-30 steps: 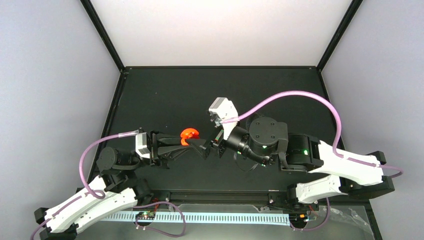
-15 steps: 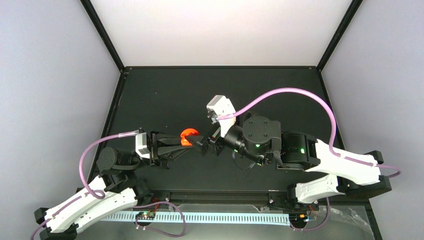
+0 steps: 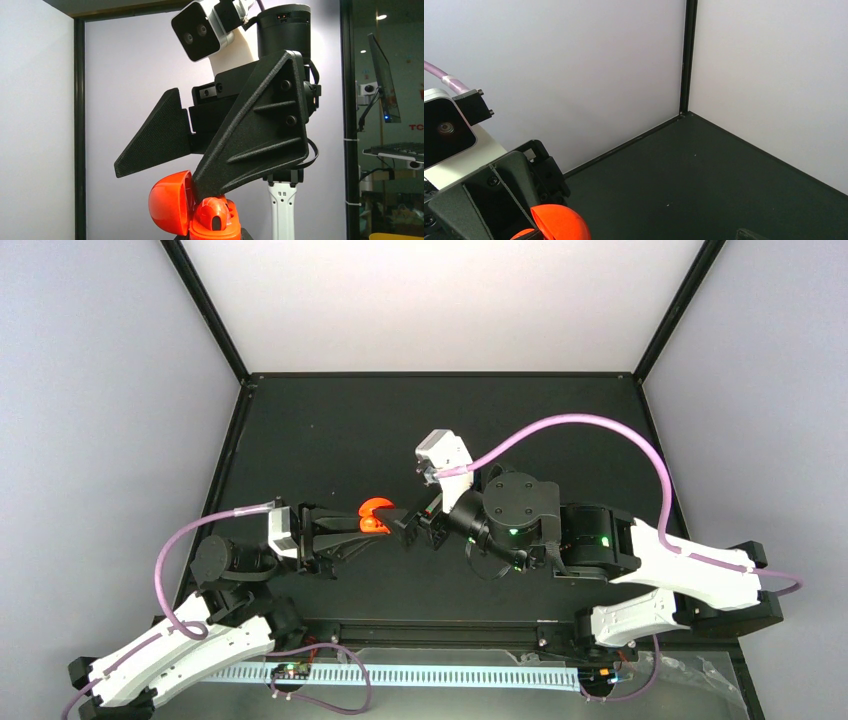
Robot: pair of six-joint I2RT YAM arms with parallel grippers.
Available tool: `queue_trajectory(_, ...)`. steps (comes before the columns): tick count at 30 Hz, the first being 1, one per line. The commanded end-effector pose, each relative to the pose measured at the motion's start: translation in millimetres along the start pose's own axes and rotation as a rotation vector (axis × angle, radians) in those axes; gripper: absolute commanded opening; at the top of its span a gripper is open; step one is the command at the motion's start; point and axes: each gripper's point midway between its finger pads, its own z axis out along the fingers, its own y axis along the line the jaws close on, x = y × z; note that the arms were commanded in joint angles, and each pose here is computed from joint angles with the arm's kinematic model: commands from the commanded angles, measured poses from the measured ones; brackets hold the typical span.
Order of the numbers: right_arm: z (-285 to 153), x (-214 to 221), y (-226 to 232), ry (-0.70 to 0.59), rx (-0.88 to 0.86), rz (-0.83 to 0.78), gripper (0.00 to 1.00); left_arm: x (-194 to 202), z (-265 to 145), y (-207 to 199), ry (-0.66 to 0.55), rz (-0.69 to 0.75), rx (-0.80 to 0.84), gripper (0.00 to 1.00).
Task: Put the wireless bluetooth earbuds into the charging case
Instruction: Place the earbud in the charging case, then close the charging case.
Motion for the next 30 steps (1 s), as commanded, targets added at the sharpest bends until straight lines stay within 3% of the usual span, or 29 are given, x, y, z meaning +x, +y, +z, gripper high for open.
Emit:
queue_trajectory(1,-12,-17,-5,-0.044,-0.011,0.035,1.00,-15,-2,-6,-0.037,0.019,0.017,0.02)
queue_trajectory(5,-33,-35,0,-0.143,-0.109,0.086,1.00,-13,-3,-7,-0.029,0.015,0.017,0.02)
queue_trajectory(8,-41,-42,-10,-0.176,-0.088,0.106,1.00,-9,-5,-7,-0.019,0.010,0.016,0.02)
queue_trajectory(16,-7,-11,-48,-0.020,0.031,0.173,1.00,-13,-12,-21,-0.032,0.008,0.077,0.02)
queue_trajectory(24,10,9,-13,0.078,-0.140,0.146,1.00,-16,-5,-35,-0.007,-0.006,0.178,0.02)
queue_trajectory(30,7,9,3,0.082,-0.238,0.126,1.00,-13,-4,-35,-0.003,-0.011,0.181,0.01)
